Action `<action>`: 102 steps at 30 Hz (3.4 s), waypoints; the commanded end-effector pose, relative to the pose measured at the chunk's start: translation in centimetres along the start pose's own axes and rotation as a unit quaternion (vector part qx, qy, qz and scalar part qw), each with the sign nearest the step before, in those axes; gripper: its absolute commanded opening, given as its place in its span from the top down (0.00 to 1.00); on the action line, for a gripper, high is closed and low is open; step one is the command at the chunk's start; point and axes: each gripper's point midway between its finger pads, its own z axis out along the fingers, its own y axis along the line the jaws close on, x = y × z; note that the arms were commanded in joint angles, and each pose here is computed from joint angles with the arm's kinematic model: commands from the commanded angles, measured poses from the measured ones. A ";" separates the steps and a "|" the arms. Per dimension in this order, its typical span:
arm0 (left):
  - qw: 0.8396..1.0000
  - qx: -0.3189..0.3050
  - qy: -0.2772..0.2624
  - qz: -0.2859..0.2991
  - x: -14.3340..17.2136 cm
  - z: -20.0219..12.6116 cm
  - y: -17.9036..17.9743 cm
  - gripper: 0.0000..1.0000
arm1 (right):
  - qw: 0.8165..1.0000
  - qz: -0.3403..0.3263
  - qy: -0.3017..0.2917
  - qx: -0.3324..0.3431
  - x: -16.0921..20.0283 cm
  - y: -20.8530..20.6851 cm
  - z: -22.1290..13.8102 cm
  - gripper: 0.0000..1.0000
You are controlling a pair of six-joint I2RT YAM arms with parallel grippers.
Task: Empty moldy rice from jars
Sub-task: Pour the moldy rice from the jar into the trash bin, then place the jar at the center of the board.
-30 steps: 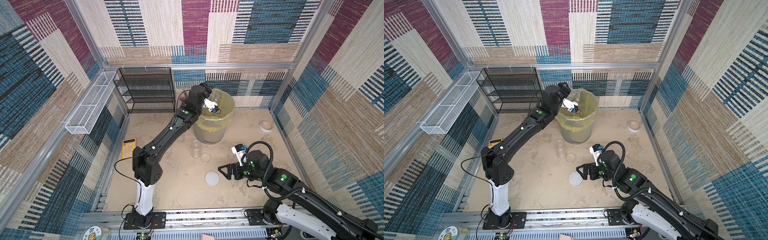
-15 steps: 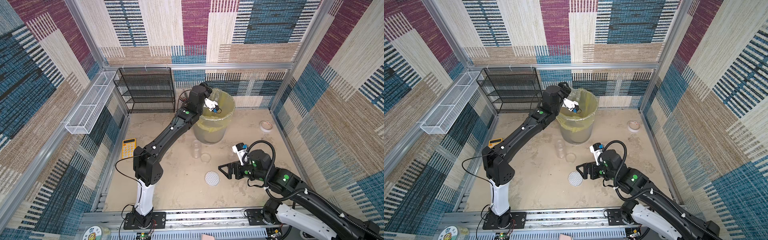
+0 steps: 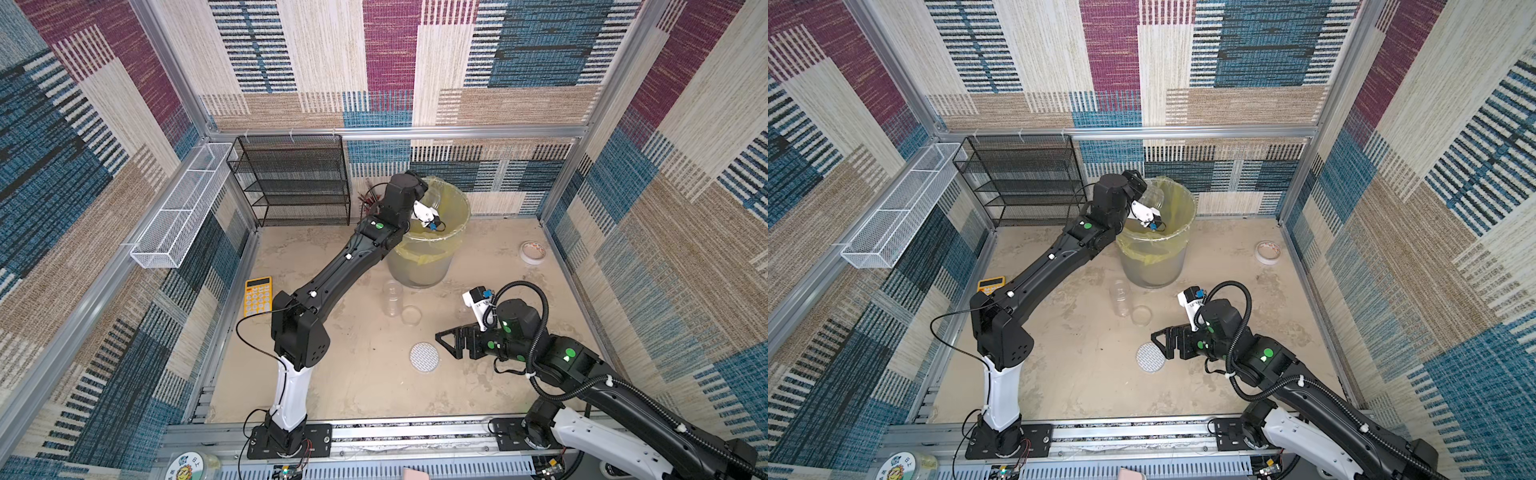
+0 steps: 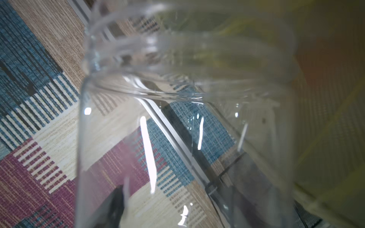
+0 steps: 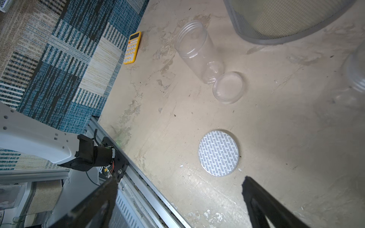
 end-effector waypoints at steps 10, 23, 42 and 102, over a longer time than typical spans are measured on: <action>1.000 -0.009 -0.012 0.021 -1.0 0.2 -1.0 0.62 | 0.999 -0.017 -0.026 -0.013 -1.4 0.9 -0.2 0.01; 0.999 0.008 0.030 -0.024 1.8 0.9 -1.0 0.64 | 0.999 -0.020 -0.035 -0.005 -2.3 1.0 -0.3 0.00; 0.999 0.017 0.019 -0.047 0.7 1.2 -1.3 0.64 | 1.000 -0.020 -0.018 -0.010 -1.9 1.0 0.8 0.01; 0.595 0.175 -0.179 -0.764 -4.0 -21.5 -15.0 0.61 | 0.931 -0.344 -0.054 -0.105 -16.3 14.0 -1.2 0.08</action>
